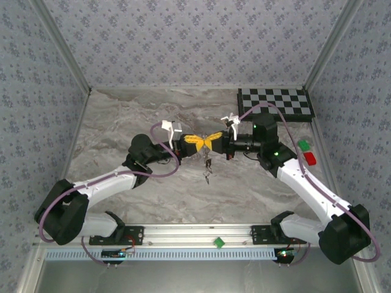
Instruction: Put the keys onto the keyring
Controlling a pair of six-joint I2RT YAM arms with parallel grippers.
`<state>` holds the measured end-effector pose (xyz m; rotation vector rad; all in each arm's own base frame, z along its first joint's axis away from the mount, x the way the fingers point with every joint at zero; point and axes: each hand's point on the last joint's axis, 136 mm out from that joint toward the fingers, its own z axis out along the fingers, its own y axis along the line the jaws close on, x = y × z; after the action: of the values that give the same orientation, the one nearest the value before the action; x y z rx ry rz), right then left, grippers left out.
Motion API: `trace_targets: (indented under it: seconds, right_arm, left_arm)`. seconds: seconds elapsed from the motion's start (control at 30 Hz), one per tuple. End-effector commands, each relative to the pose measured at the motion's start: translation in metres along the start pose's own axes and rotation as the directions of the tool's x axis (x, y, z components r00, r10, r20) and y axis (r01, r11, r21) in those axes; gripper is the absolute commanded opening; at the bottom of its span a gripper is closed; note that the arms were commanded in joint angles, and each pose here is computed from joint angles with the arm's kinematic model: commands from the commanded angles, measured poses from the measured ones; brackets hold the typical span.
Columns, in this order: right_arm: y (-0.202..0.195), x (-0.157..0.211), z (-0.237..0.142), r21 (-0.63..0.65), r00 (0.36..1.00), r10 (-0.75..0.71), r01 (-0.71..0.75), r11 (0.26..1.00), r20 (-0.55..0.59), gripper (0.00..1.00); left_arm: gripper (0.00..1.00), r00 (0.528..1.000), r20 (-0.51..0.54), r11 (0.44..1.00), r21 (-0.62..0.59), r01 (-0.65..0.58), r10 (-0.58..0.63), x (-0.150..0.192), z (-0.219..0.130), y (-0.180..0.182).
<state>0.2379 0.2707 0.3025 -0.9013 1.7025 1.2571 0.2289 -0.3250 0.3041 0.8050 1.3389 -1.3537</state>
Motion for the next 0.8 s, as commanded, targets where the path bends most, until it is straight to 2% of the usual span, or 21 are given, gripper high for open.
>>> trace_targets:
  seconds: [0.0,0.3,0.4,0.53,0.77]
  right_arm:
    - [0.0075,-0.0048,-0.0061,-0.01,1.0,-0.014,0.014,1.0,-0.008,0.07]
    - [0.0058,-0.0041,-0.0091,0.001,1.0,-0.014,0.014,1.0,-0.003,0.12]
    - [0.0049,-0.0027,-0.0084,0.0,1.0,-0.011,0.01,1.0,-0.006,0.1]
    - [0.0078,-0.004,-0.0076,-0.014,1.0,-0.015,0.015,1.0,-0.003,0.0]
    - [0.0121,-0.0056,-0.0083,-0.024,0.999,-0.04,0.039,0.999,-0.029,0.0]
  left_arm:
    - [0.0,0.997,0.058,0.998,0.031,-0.052,0.051,-0.0201,0.0007,-0.0094]
    - [0.0,0.997,0.058,0.998,0.032,-0.05,0.048,-0.0206,0.0005,-0.009]
    - [0.0,0.997,0.058,0.998,0.031,-0.05,0.048,-0.0208,0.0006,-0.0086]
    - [0.0,0.998,0.053,0.998,0.042,-0.048,0.046,-0.0199,0.0019,-0.0095]
    - [0.01,0.999,0.015,0.998,0.052,-0.03,0.03,-0.012,0.0064,-0.0059]
